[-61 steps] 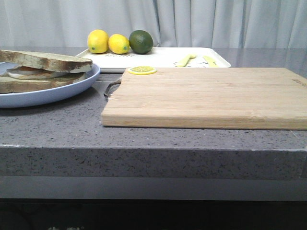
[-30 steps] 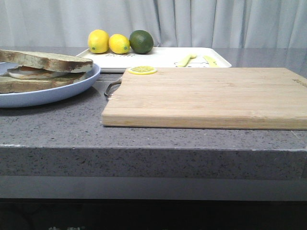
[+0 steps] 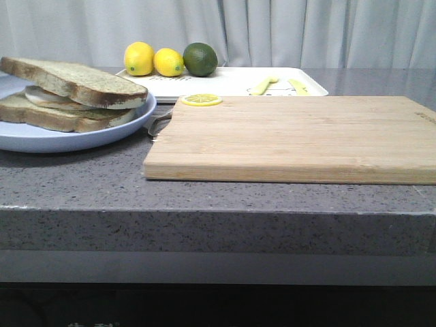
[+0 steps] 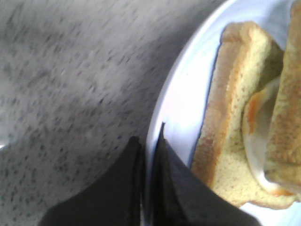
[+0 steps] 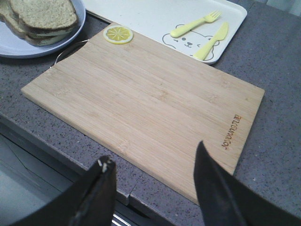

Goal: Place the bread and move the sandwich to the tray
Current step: 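Grip the plate rim with the left gripper and lift it onto the white tray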

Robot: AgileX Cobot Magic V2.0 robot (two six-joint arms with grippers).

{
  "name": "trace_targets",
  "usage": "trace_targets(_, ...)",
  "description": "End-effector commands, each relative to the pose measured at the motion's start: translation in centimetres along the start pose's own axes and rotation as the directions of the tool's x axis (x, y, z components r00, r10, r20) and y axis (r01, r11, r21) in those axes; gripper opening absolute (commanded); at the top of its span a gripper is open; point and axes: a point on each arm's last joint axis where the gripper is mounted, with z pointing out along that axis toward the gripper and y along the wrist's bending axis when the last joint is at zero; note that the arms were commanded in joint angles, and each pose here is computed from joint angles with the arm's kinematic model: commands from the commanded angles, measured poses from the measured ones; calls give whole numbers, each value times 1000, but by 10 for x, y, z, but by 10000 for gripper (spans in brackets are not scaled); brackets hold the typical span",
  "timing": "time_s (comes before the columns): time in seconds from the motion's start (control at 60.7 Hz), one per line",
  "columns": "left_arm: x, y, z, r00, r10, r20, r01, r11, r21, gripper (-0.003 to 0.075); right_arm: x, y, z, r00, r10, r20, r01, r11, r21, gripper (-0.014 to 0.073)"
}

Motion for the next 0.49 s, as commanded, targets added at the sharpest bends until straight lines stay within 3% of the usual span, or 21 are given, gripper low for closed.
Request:
trace_targets(0.0,-16,-28,-29,992,46,121,-55,996,74,-18,-13,-1,-5,995,-4,95,3,1000,11,402)
trace_targets(0.264,-50,-82,-39,959,165,231,-198,971,131,-18,-13,-1,-5,995,-4,95,3,1000,11,402)
trace_targets(0.478,-83,-116,-22,948,89,305,-168,955,244,-18,-13,-1,-5,995,-4,95,3,1000,11,402)
